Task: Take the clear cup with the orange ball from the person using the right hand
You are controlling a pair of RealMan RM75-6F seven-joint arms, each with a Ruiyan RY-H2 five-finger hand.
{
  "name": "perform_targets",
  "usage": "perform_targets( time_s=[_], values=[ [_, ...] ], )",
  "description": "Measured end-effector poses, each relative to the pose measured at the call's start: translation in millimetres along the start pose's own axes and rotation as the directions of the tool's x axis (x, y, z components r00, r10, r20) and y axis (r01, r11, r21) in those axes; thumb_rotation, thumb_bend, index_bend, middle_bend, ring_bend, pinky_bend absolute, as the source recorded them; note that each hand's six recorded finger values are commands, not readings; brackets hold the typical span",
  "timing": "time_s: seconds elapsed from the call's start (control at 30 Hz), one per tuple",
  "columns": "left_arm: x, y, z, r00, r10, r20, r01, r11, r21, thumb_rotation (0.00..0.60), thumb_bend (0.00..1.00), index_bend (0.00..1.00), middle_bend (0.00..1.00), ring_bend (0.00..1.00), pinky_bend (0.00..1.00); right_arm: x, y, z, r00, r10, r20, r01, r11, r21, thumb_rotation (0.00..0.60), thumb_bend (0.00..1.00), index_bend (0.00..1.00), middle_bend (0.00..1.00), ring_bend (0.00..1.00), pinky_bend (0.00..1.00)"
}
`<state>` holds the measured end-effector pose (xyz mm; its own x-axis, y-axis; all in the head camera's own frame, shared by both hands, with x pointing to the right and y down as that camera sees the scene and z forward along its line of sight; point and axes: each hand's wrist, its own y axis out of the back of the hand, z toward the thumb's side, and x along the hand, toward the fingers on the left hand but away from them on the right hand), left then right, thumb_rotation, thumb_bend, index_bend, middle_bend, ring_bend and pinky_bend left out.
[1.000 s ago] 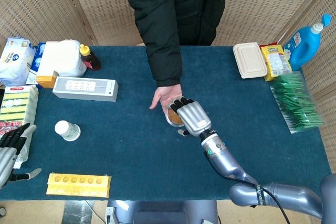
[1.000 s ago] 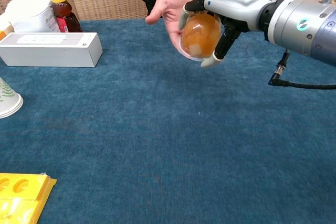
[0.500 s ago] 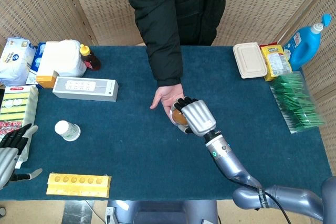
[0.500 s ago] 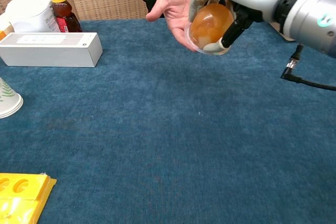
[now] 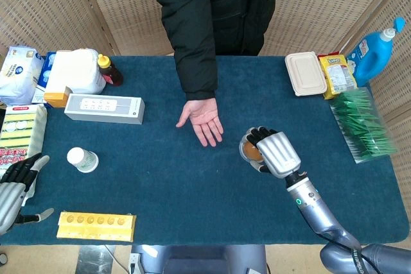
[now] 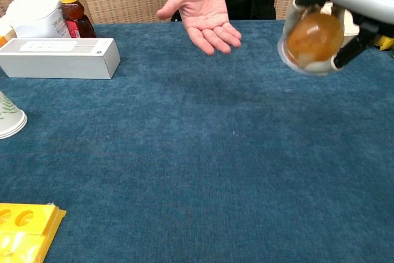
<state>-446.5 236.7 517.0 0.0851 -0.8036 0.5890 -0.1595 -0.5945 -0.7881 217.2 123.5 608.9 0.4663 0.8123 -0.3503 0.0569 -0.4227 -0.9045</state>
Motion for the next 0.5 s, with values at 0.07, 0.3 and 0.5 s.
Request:
perform_targets(
  time_s=[0.07, 0.3, 0.5],
  values=[
    [-0.3, -0.8, 0.2, 1.000, -0.001, -0.001, 0.001, 1.000, 0.002, 0.600, 0.09, 0.00, 0.00, 0.00, 0.04, -0.7, -15.2, -6.5, 0.999, 0.036, 0.014, -0.035, 0.999, -0.020, 0.600, 0.41, 0.46, 0.45, 0.39, 0.56],
    [2.1, -2.7, -1.6, 1.000, -0.005, -0.020, 0.005, 1.000, 0.003, 0.600, 0.09, 0.00, 0.00, 0.00, 0.04, -14.8, -67.5, -25.0, 0.985, 0.158, 0.067, -0.155, 0.987, -0.050, 0.600, 0.38, 0.40, 0.37, 0.30, 0.51],
    [5.1, -3.9, -2.0, 0.999, -0.008, -0.033, 0.008, 1.000, 0.004, 0.600, 0.09, 0.00, 0.00, 0.00, 0.04, -27.3, -95.2, -31.3, 0.958, 0.270, 0.095, -0.263, 0.962, -0.080, 0.600, 0.23, 0.10, 0.17, 0.08, 0.25]
  ],
)
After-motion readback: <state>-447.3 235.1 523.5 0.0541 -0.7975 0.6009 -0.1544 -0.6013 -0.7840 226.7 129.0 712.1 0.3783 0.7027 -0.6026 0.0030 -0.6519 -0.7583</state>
